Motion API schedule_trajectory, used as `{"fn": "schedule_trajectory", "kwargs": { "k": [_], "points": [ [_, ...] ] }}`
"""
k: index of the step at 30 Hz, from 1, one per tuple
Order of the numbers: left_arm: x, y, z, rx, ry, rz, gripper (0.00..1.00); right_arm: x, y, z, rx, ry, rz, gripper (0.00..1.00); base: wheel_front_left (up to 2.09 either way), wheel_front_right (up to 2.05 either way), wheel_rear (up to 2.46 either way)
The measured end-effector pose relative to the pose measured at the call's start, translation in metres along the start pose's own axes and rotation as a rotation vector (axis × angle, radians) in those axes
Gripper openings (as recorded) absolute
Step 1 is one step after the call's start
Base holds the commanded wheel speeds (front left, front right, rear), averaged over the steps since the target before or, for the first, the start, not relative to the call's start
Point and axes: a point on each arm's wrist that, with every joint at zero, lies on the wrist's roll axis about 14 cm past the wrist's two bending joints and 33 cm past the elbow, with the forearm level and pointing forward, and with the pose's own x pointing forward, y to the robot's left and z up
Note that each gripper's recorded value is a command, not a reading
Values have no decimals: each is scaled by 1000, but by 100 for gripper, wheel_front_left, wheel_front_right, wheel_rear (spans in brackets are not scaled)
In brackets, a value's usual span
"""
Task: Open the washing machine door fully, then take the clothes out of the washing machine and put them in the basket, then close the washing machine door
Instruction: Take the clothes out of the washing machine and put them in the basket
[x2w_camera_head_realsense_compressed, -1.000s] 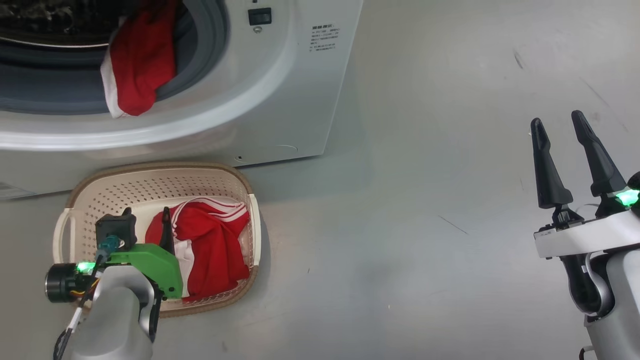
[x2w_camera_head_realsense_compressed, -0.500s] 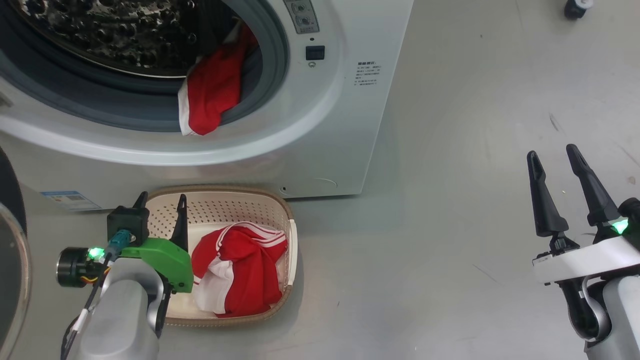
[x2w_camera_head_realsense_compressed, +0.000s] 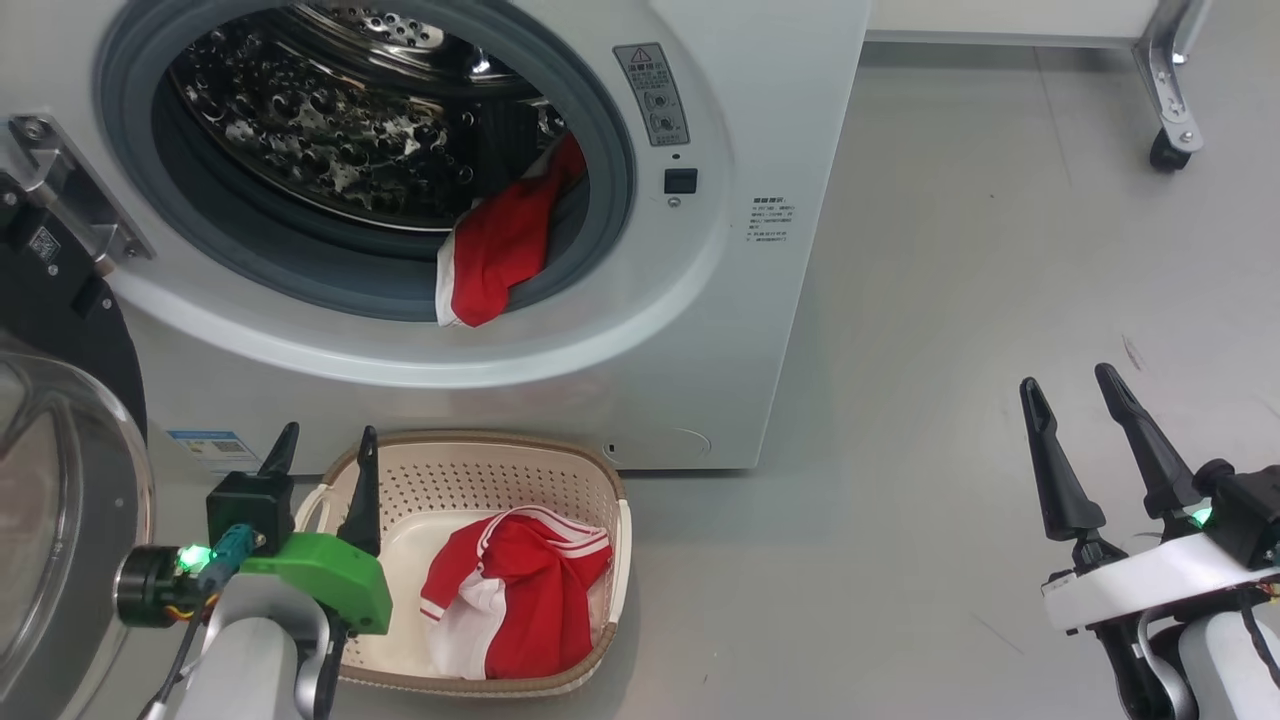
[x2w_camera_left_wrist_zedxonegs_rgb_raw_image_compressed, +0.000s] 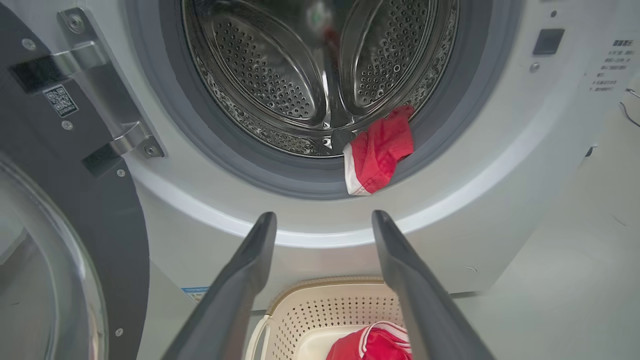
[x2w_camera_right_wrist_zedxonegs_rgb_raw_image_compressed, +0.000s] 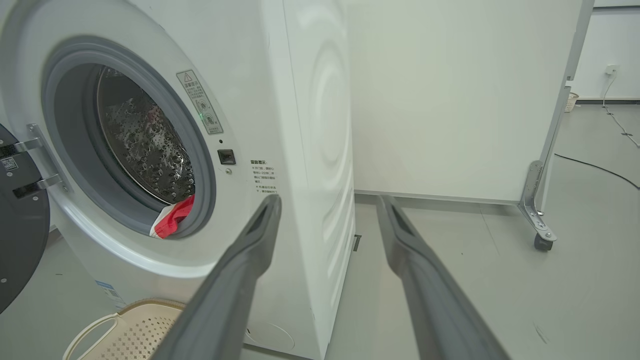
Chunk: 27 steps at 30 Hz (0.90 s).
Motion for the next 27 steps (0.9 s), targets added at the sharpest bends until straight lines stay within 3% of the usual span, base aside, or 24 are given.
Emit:
{"fn": "schedule_trajectory", "kwargs": {
  "k": [8, 27],
  "points": [
    [-9, -8, 30, -22, -109, -25, 100, -7, 3, 3, 6, -11, -2, 100, 0, 0, 0],
    [-22, -32, 46, -23, -182, -84, 100, -11, -4, 9, 26, -36, -44, 100, 0, 0, 0]
  ]
}}
